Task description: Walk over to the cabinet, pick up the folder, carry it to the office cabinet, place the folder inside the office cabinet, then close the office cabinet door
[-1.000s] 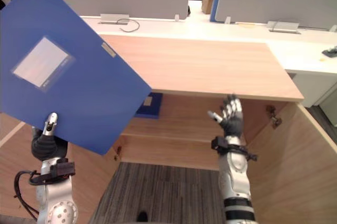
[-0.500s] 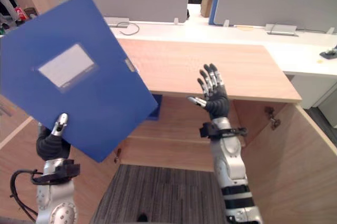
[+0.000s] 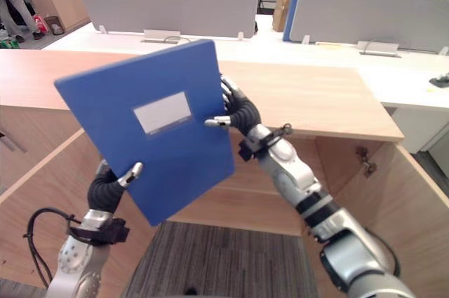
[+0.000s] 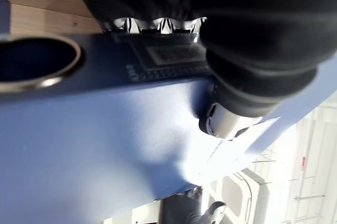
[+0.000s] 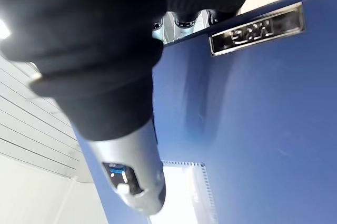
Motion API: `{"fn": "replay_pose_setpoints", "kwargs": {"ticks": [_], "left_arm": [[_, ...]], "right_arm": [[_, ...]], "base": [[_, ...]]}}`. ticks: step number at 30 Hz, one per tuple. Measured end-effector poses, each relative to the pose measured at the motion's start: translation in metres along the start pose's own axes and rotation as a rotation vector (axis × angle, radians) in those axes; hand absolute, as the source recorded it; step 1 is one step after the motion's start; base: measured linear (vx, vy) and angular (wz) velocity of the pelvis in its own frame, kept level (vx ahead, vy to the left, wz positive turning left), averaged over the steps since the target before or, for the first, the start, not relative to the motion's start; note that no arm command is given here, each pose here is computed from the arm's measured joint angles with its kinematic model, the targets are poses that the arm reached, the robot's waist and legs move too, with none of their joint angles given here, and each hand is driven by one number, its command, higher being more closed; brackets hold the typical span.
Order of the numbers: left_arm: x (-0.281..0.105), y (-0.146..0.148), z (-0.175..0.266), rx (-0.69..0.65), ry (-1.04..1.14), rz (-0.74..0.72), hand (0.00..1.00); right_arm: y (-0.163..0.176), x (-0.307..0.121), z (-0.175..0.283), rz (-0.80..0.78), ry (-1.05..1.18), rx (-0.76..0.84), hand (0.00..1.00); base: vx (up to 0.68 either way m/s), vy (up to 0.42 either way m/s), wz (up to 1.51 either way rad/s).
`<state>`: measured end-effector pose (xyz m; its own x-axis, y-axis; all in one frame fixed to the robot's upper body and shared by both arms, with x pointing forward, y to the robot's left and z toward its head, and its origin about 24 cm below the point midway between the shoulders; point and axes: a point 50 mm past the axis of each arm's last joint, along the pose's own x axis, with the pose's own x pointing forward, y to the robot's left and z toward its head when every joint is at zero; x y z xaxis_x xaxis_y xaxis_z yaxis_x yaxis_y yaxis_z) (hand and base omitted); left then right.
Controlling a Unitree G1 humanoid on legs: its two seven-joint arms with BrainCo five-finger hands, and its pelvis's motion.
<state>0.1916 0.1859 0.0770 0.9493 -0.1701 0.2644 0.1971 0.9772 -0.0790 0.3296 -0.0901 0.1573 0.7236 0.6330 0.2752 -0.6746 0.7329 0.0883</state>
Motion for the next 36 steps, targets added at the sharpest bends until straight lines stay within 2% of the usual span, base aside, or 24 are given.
{"fn": "replay_pose_setpoints", "kwargs": {"ticks": [6, 18, 19, 29, 30, 32, 35, 36], "left_arm": [[-0.005, 0.0, -0.003, 0.101, 0.069, -0.101, 1.0], [-0.006, 0.001, -0.002, 0.144, 0.106, -0.112, 1.0], [-0.006, 0.001, -0.001, 0.148, 0.104, -0.111, 1.0], [-0.001, 0.01, 0.012, 0.158, 0.053, -0.07, 1.0], [-0.001, 0.009, 0.012, 0.159, 0.053, -0.072, 0.0], [-0.001, 0.006, 0.01, 0.141, 0.055, -0.078, 0.0], [-0.003, 0.0, -0.001, -0.002, 0.063, -0.097, 0.0], [-0.006, 0.004, -0.013, -0.065, 0.106, -0.095, 0.0]], "right_arm": [[-0.008, 0.002, -0.014, 0.022, 0.169, -0.085, 0.0], [-0.017, -0.001, -0.037, 0.019, 0.335, -0.138, 0.0], [-0.017, -0.001, -0.039, 0.016, 0.34, -0.137, 1.0], [-0.012, -0.005, -0.056, 0.077, 0.373, -0.046, 1.0], [-0.012, -0.009, -0.06, 0.073, 0.379, -0.026, 1.0], [-0.013, -0.014, -0.064, 0.063, 0.386, -0.015, 1.0], [-0.017, -0.023, -0.069, 0.06, 0.417, -0.043, 1.0], [-0.019, -0.027, -0.071, 0.071, 0.444, -0.111, 1.0]], "base": [[-0.02, -0.005, -0.01], [0.0, 0.0, 0.0], [0.0, 0.0, 0.0], [0.0, 0.0, 0.0], [0.0, 0.0, 0.0], [0.0, 0.0, 0.0], [0.0, 0.0, 0.0], [0.0, 0.0, 0.0]]}}
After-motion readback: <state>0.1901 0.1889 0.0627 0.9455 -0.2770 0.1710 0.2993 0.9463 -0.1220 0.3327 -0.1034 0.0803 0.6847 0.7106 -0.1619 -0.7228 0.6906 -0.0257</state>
